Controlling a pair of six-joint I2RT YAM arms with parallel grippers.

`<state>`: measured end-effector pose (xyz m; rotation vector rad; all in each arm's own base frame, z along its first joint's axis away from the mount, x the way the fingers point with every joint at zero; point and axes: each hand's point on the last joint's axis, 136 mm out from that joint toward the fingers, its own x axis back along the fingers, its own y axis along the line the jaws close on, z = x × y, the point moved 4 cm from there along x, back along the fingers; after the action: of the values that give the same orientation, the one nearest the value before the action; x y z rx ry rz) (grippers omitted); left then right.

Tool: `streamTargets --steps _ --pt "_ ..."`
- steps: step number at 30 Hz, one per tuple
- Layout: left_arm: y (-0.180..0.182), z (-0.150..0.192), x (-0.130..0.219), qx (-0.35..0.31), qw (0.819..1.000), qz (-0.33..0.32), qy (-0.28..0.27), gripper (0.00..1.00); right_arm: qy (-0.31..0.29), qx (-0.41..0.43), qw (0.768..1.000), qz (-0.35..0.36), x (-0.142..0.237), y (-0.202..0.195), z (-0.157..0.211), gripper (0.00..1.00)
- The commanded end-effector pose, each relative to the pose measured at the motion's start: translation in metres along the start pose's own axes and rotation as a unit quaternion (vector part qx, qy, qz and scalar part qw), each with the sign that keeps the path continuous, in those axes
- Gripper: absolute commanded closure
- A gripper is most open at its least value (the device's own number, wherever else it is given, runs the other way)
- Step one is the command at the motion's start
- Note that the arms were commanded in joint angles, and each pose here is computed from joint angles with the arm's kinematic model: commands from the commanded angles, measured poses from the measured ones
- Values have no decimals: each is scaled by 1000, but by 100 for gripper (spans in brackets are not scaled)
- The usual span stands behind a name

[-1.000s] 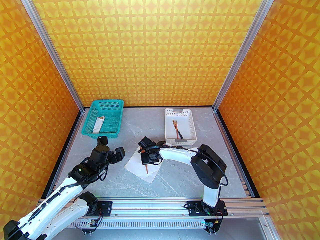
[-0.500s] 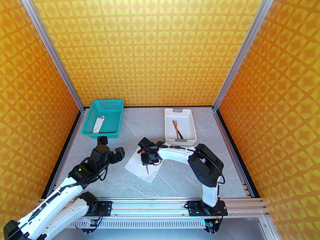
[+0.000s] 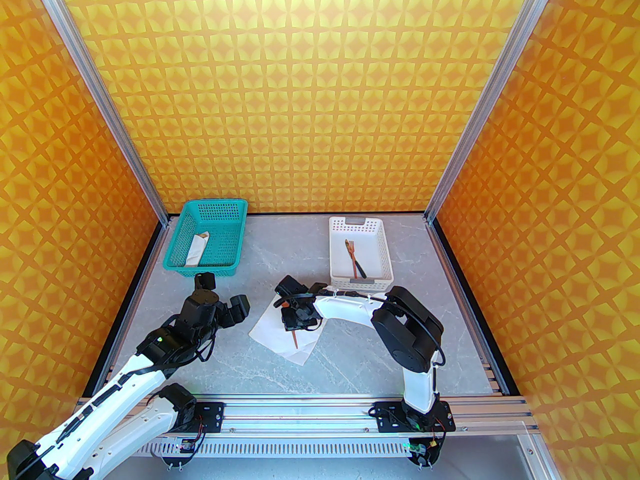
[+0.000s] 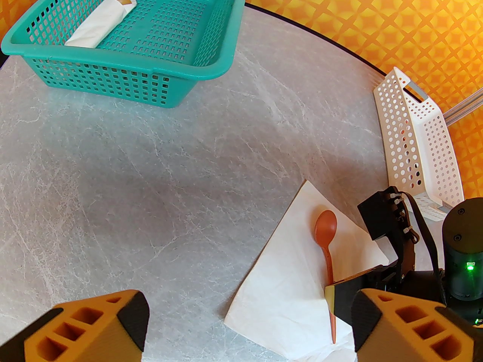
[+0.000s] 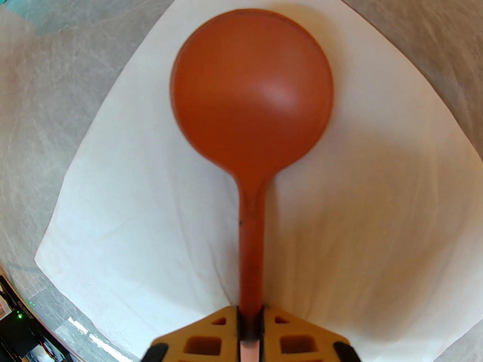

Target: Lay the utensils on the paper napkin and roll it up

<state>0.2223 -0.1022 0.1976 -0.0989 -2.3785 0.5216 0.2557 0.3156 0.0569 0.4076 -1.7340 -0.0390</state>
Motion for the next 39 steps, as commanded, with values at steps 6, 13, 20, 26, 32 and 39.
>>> streamTargets --steps 6,13,20,26,32,39 --pt "10 3 2 -7 1000 -18 1 7 -2 10 1000 14 -3 -1 -1 82" --pt "10 3 4 -8 1000 -17 -1 7 -13 13 1000 5 8 3 -5 78" --pt "9 0 7 -10 1000 -15 -4 7 -33 20 999 -6 30 9 -12 75" --pt "7 -3 11 -9 1000 -12 -7 4 -71 38 997 1 62 12 -23 71" --pt "1 0 10 -2 1000 12 4 4 -106 48 993 24 96 -3 -36 68" --pt "-13 16 -1 0 997 59 53 1 -149 36 987 55 138 -44 -51 65"
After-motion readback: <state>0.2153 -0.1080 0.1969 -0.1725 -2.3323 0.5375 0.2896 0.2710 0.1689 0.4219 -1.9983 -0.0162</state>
